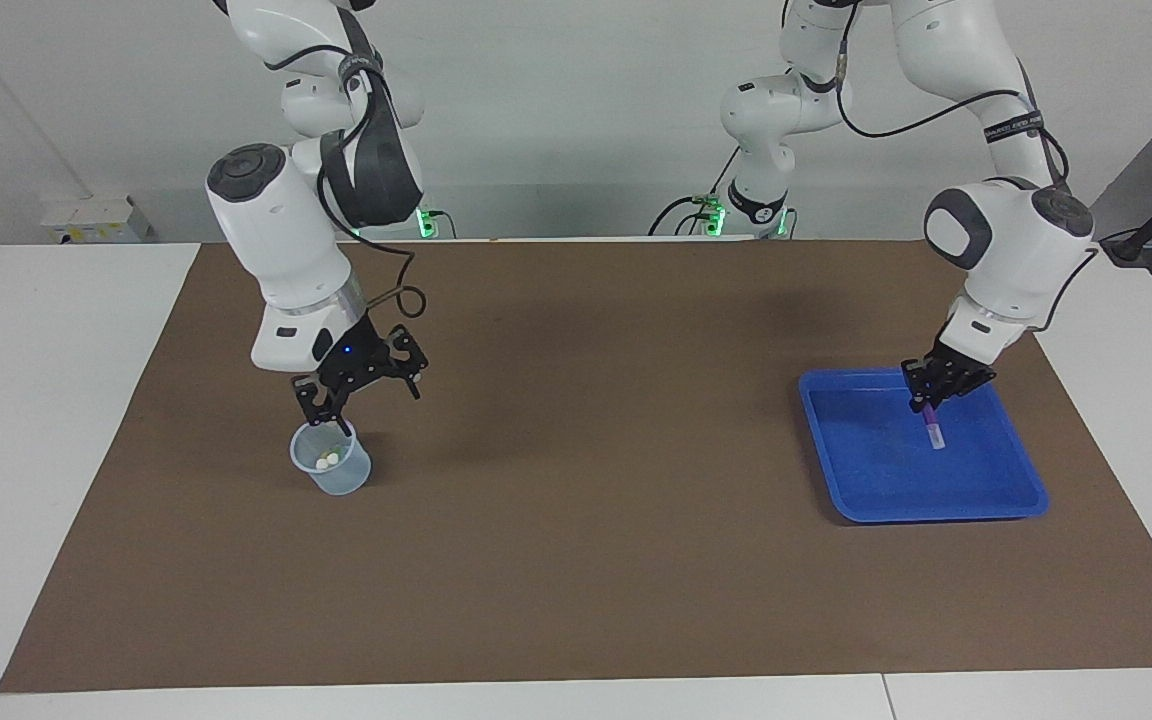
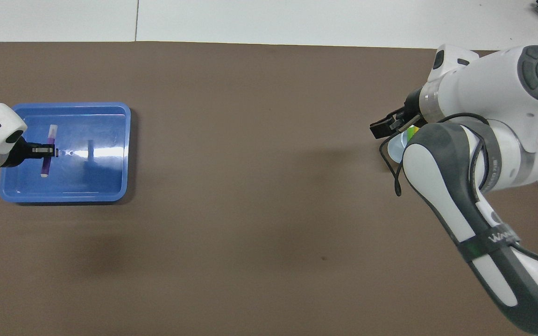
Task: Right arm passes pens to left for tray arrangement
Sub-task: 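Lower the purple pen into the blue tray with the left gripper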
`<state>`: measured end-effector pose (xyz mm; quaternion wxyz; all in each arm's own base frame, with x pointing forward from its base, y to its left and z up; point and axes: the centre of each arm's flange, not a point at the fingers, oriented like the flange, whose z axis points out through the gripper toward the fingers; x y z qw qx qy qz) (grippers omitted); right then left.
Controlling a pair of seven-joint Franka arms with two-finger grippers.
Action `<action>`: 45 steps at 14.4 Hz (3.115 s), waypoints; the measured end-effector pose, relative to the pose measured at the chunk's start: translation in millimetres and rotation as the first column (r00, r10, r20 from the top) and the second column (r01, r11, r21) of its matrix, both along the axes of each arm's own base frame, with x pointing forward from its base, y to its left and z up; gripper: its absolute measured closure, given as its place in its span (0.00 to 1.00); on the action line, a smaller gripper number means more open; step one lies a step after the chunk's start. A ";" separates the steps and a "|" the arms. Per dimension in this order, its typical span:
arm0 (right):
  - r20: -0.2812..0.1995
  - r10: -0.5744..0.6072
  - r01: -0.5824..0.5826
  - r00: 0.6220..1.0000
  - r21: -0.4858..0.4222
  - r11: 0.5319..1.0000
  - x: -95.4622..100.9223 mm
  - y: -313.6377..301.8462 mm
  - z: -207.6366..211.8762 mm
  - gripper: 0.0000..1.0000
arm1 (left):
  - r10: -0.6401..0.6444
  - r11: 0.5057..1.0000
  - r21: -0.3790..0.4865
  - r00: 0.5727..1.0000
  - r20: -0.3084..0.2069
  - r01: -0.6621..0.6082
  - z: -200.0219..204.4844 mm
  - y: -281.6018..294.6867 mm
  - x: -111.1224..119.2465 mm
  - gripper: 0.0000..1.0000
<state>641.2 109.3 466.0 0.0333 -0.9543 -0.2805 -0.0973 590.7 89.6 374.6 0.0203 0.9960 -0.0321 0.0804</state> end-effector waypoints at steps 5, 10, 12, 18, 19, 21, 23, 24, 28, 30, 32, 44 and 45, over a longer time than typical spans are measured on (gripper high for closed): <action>-0.011 0.026 -0.026 1.000 -0.014 1.000 13.7 -26.5 -34.8 0.00 | -0.029 0.999 0.019 0.999 0.025 0.029 -29.4 19.3 17.6 0.81; -0.020 0.015 -0.015 1.000 -0.016 1.000 11.3 -34.0 -52.9 0.00 | -0.044 0.998 0.034 0.998 0.042 0.043 -48.0 37.9 19.7 0.81; -0.026 0.015 -0.016 1.000 -0.017 1.000 9.4 -33.6 -58.0 0.00 | -0.036 0.999 0.036 0.998 0.043 0.035 -53.0 44.2 19.3 0.81; -0.038 0.012 -0.013 0.999 -0.019 1.000 3.4 -35.1 -75.0 0.00 | -0.029 0.999 0.038 0.999 0.043 0.027 -59.8 51.8 18.7 0.81; -0.039 0.011 -0.012 0.999 -0.020 1.000 3.4 -35.7 -75.3 0.00 | -0.027 0.999 0.039 0.999 0.046 0.026 -61.2 52.8 19.0 0.81; -0.039 0.004 -0.005 0.999 -0.020 1.000 3.7 -40.2 -75.5 0.00 | -0.025 0.999 0.043 0.999 0.046 0.023 -65.5 56.3 18.8 0.81; -0.041 -0.006 0.005 0.999 -0.019 1.000 4.0 -46.3 -76.0 0.00 | -0.024 0.999 0.047 0.998 0.051 0.022 -67.2 58.3 19.2 0.81; -0.042 -0.009 0.009 0.999 -0.017 1.000 4.0 -47.8 -76.4 0.00 | -0.025 0.999 0.048 0.998 0.054 0.022 -67.2 58.4 19.5 0.81; -0.047 -0.019 0.020 0.999 0.009 1.000 3.0 -44.6 -76.4 0.00 | -0.025 0.999 0.049 0.998 0.058 0.022 -67.0 58.2 20.0 0.81; -0.050 -0.022 0.023 0.998 0.018 1.000 2.6 -43.4 -76.5 0.00 | -0.026 0.999 0.049 0.998 0.058 0.023 -67.1 57.8 20.1 0.64; -0.051 -0.022 0.023 0.998 0.019 1.000 2.5 -43.1 -76.5 0.00 | -0.026 0.999 0.049 0.998 0.058 0.024 -67.3 57.5 20.2 0.44; -0.073 -0.014 0.016 0.997 0.022 1.000 -1.6 -38.2 -73.4 0.00 | -0.039 0.999 0.030 0.999 0.027 0.039 -41.1 53.1 35.4 0.00; -0.073 -0.014 0.016 0.997 0.022 1.000 -1.7 -38.1 -73.5 0.00 | -0.040 0.999 0.022 0.999 0.013 0.040 -32.6 50.9 39.5 0.00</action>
